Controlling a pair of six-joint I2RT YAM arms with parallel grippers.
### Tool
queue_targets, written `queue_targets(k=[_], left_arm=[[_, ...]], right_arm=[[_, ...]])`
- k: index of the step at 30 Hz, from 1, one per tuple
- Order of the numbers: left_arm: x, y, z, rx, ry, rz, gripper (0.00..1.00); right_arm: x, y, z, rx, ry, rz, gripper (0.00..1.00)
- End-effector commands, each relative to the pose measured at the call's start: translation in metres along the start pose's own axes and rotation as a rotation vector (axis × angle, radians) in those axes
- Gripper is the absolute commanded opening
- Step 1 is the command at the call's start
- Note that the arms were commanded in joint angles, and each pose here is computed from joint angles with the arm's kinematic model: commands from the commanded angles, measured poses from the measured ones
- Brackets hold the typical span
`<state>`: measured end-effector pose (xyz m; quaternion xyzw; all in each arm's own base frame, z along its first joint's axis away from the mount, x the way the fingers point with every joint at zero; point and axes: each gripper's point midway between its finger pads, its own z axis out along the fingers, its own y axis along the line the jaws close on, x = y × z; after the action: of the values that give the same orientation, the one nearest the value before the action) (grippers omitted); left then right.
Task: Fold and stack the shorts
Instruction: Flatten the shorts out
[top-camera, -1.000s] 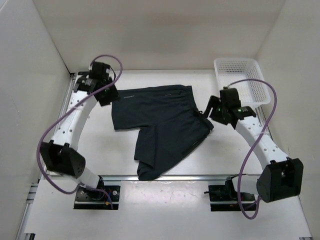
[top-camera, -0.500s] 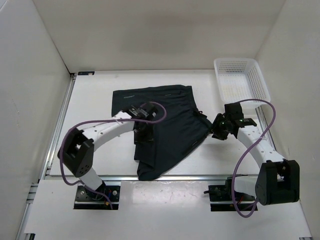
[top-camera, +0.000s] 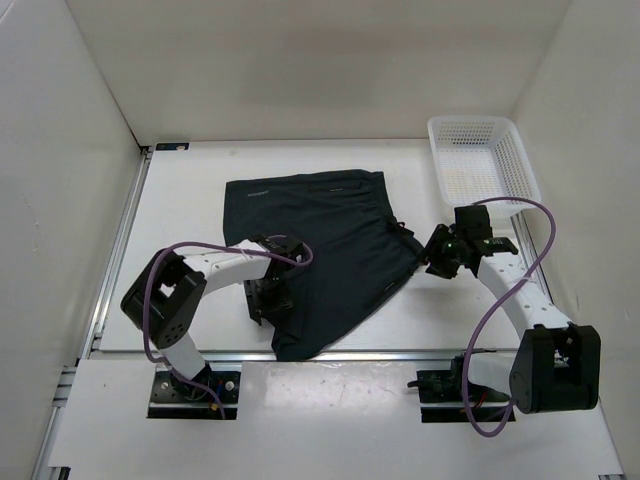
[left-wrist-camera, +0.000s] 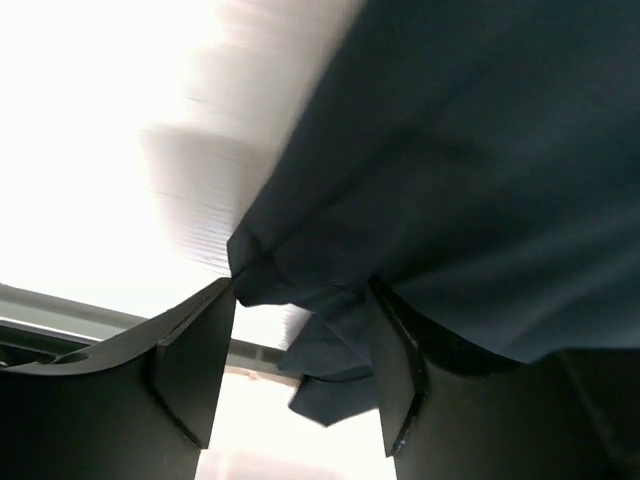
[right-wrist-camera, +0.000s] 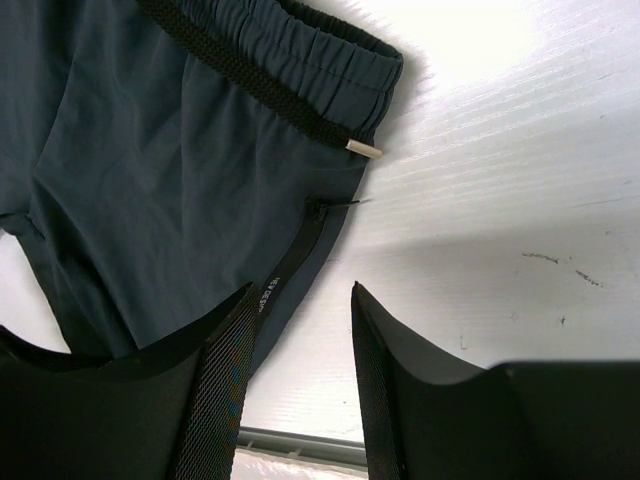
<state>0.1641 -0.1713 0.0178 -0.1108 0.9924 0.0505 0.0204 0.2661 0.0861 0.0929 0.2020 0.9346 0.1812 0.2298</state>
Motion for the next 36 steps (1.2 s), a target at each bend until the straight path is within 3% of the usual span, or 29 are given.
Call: queue_targets(k=[1, 3, 4, 6, 9, 13, 16, 17, 18, 23, 27, 30, 31, 32, 33, 36], left_arm=[[-0.012, 0.001, -0.003, 0.034, -0.051, -0.069, 0.64], [-0.015, 0.002, -0.003, 0.033, -0.050, -0.079, 0.57], [-0.016, 0.003, -0.002, 0.027, -0.059, -0.079, 0.48], [-0.023, 0.008, -0.004, 0.016, -0.066, -0.095, 0.39], [-0.039, 0.012, -0.014, -0.008, -0.115, -0.102, 0.11], [-0.067, 0.038, -0.030, -0.089, -0.162, -0.145, 0.11], [-0.083, 0.047, -0.042, -0.076, -0.188, -0.150, 0.30], [-0.093, 0.052, -0.046, -0.057, -0.197, -0.159, 0.28], [-0.098, 0.055, -0.046, -0.053, -0.203, -0.167, 0.11], [-0.122, 0.088, -0.037, -0.080, -0.184, -0.269, 0.10], [-0.130, 0.092, -0.038, -0.041, -0.184, -0.312, 0.10], [-0.129, 0.084, -0.045, 0.020, -0.182, -0.303, 0.41], [-0.128, 0.082, -0.043, 0.030, -0.177, -0.293, 0.71], [-0.128, 0.082, -0.043, 0.030, -0.177, -0.293, 0.85], [-0.130, 0.079, -0.043, 0.046, -0.180, -0.294, 0.90], [-0.130, 0.077, -0.036, 0.049, -0.155, -0.290, 0.92]], right_arm=[[0.002, 0.001, -0.003, -0.024, -0.002, -0.021, 0.47], [0.002, 0.001, -0.003, -0.024, -0.002, -0.031, 0.47], [0.002, 0.001, -0.003, -0.024, -0.002, -0.031, 0.47], [0.002, 0.001, -0.003, -0.024, -0.002, -0.031, 0.47], [0.003, 0.002, -0.004, -0.031, 0.003, -0.031, 0.47], [0.000, 0.001, -0.006, -0.033, -0.009, -0.034, 0.47], [0.000, 0.001, -0.006, -0.033, -0.009, -0.034, 0.47], [0.000, 0.001, -0.006, -0.033, -0.009, -0.034, 0.47], [0.000, 0.001, -0.006, -0.033, -0.009, -0.034, 0.47], [0.000, 0.001, -0.006, -0.033, -0.009, -0.034, 0.47], [0.002, -0.003, -0.004, -0.025, -0.005, -0.025, 0.52], [0.003, -0.003, -0.002, -0.027, 0.009, -0.022, 0.66], [0.004, -0.003, -0.002, -0.027, 0.009, -0.022, 0.74], [0.006, -0.002, -0.001, -0.030, 0.023, -0.020, 0.78], [0.005, -0.003, 0.003, -0.029, 0.026, -0.019, 0.80], [0.005, 0.005, 0.011, -0.069, 0.052, -0.010, 0.82]])
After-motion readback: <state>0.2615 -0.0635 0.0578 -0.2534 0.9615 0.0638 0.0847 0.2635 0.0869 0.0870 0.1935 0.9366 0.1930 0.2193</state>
